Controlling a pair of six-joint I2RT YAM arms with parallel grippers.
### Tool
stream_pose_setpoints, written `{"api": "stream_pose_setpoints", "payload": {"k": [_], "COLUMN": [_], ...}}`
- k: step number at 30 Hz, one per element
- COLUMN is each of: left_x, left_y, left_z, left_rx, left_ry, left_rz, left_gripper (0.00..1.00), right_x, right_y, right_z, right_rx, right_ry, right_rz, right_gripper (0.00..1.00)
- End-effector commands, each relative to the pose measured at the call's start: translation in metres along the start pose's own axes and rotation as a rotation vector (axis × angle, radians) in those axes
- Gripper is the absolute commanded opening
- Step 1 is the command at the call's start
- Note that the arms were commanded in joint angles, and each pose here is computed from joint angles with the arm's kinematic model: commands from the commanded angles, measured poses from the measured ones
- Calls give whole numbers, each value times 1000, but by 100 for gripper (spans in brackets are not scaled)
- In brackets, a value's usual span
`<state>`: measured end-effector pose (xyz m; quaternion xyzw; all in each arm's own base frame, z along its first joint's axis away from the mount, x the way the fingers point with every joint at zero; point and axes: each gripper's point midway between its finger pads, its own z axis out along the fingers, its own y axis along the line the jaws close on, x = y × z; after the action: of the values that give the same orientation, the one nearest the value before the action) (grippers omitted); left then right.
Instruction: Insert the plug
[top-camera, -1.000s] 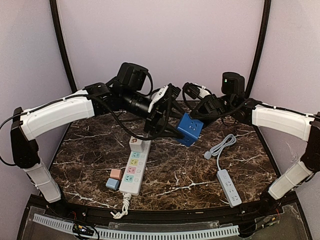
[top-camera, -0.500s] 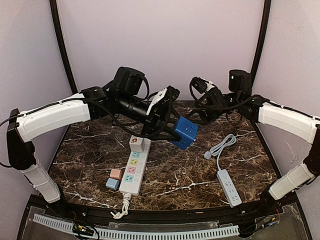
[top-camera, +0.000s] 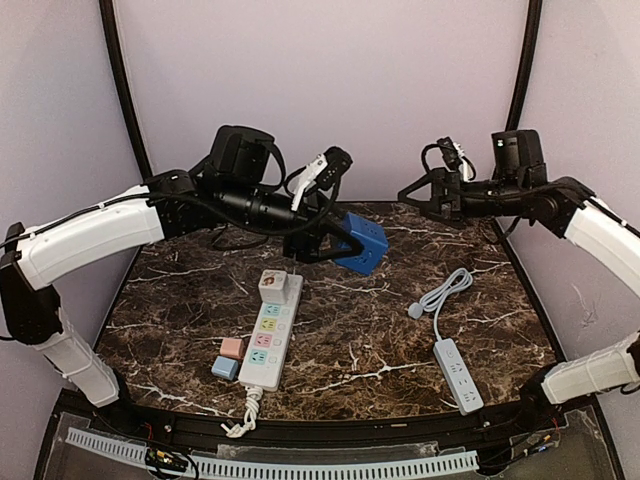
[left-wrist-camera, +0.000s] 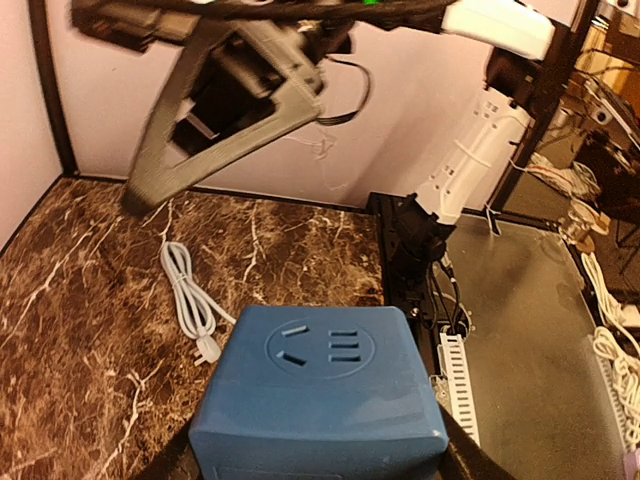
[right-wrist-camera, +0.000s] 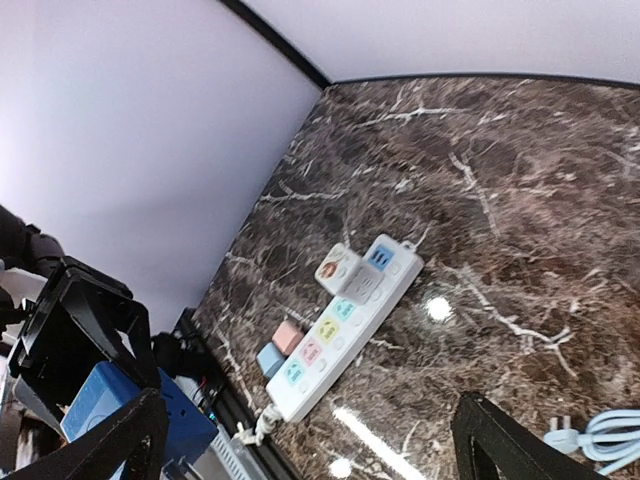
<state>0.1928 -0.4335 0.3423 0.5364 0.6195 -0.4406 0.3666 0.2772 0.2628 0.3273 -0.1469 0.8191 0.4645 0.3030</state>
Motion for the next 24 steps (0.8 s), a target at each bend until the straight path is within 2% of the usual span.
{"api": "stream_pose_setpoints", "payload": {"k": [1,4,8,11,19,24], "left_x": [-14,-13,-10,-5,37,67], "left_y": [8,20,36,47,75,78], "left_z": [-22,-29,-40,-48,-78,-92], "left_rx": [-133,-225,-339,-420,-718,-814], "left_ry": [-46,-57,-75,-75,90,169], "left_rz": [-135,-192,-292,-396,-597,-711], "left_gripper": [1,1,1,1,1,1], "right_x": [-1,7,17,23,61,71], "right_y": [-32,-41,-25,-11,-27,-40], "right_z": [-32,-45,-51,-54,-50,-54], "right_rx": [229,273,179,112,99,165], "right_ry": [-141,-190,-192,-173,-108,-96], "right_rz": [3,79,105,27,117,142], "right_gripper": [99,99,99,99,99,99]}}
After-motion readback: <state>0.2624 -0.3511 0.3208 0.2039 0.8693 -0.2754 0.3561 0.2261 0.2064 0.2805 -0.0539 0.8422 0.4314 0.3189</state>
